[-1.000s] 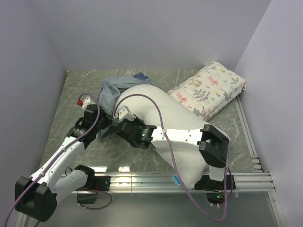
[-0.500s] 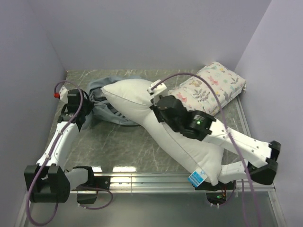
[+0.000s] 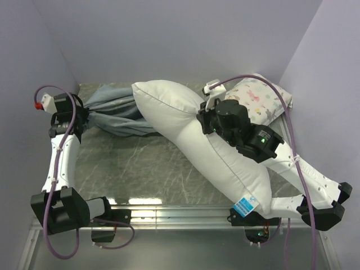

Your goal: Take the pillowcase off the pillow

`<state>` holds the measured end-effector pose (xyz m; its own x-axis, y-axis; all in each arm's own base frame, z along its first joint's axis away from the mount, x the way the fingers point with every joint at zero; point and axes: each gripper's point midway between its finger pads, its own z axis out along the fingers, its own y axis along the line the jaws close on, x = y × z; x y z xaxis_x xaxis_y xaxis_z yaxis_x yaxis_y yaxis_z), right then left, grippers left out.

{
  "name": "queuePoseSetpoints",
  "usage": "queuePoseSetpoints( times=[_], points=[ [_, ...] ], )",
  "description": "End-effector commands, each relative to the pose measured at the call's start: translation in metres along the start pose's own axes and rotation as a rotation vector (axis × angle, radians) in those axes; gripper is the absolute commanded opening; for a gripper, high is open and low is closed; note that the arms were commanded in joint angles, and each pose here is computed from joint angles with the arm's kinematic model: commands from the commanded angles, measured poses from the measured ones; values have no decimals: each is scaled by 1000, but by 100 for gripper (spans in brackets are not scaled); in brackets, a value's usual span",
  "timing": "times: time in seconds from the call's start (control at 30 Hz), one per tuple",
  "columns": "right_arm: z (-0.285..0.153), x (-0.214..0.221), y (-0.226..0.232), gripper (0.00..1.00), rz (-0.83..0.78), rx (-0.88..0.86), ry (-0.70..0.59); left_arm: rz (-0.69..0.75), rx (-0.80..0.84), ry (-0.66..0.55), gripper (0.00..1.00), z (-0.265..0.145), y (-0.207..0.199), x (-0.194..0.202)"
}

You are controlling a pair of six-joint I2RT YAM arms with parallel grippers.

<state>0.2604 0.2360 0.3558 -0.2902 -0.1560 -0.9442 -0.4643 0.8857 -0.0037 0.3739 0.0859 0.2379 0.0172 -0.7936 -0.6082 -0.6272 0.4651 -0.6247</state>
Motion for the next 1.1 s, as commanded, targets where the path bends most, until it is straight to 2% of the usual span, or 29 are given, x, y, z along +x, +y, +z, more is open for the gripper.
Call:
queuePoseSetpoints(
  times=[0.0, 0.33, 0.7, 0.8, 0.93, 1.0, 1.07],
  points=[
    [-47, -97, -14, 0, 160, -66, -293, -13, 15, -67, 0, -10, -7, -38],
    [-66, -127, -24, 0, 207, -76, -364, -68, -28, -114, 0, -4, 14, -77],
    [-104, -156, -41, 0, 258, -76, -465, -82, -44, -83, 0, 22, 6, -86],
    [-93, -156, -35, 0, 254, -91, -446, -65, -8, -103, 0, 7, -5, -96],
    [-63, -156, -21, 0, 235, -115, -412, 4, 71, -216, 0, -39, -31, -132],
    [-39, -159, -10, 0, 225, -134, -395, 34, 114, -187, 0, -49, -39, -128],
    [-19, -162, -2, 0, 229, -148, -396, 33, 157, -128, 0, -55, -38, -108]
  ],
)
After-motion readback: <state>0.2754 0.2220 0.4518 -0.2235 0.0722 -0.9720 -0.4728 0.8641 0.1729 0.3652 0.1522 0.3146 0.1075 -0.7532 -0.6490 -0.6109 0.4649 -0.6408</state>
